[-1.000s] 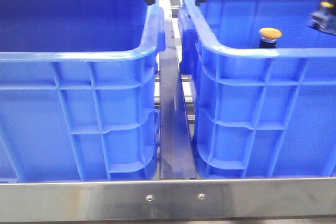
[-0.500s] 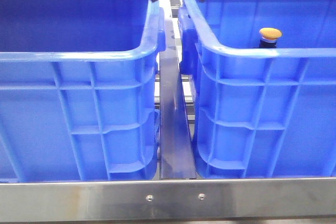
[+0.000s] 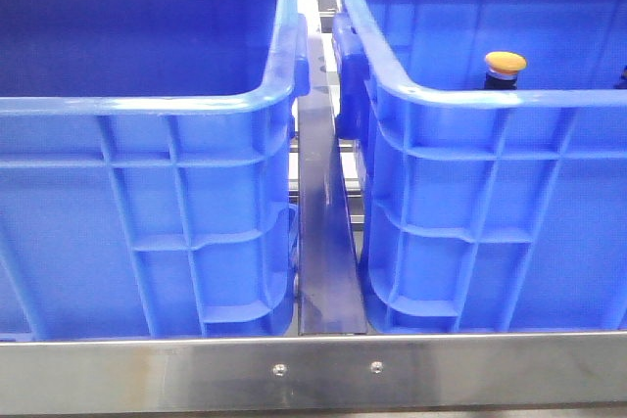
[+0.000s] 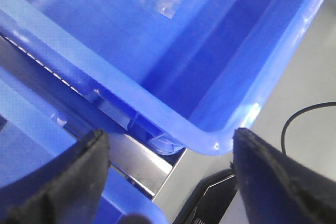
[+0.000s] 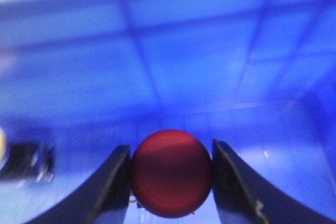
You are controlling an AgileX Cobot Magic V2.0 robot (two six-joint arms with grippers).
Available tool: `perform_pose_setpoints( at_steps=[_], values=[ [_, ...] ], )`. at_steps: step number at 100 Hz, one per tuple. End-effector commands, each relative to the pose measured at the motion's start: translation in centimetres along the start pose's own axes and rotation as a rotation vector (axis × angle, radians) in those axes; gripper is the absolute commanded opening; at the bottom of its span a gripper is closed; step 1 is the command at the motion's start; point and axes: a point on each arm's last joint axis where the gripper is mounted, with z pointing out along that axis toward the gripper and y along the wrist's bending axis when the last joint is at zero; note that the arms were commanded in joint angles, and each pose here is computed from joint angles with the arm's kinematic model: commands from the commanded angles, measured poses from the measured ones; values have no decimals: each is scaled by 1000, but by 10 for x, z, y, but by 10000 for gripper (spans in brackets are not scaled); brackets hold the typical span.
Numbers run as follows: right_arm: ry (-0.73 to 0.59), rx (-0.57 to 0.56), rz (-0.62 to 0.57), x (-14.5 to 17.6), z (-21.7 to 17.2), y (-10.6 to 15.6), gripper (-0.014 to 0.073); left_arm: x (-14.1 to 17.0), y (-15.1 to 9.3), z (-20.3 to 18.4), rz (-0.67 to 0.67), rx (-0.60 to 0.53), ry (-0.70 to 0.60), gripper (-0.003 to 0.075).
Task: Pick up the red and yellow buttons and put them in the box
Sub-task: 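Carry the red button with the right gripper into the other bin, then set the red button down beside the yellow one and open the right gripper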
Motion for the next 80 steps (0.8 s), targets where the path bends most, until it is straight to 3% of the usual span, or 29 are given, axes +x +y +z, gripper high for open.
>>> perform_pose_setpoints(
  at_steps=[1,36,43,60,80],
  values=[
    [-85,16,-6,-24,-2,2,267,-14,-5,-19,-8,18,-125,473],
    [-38,-3,-13,-17,27,8,272,-14,-5,-19,-8,18,-125,473],
    [-38,-3,-13,-17,27,8,323,-14,-5,-19,-8,18,-125,473],
    [-46,-4,-14,-20,24,8,582,-14,-5,-19,-8,18,-125,473],
    [-45,-17,-15,-21,22,10,613,-14,-5,-19,-8,18,-125,473]
  ],
)
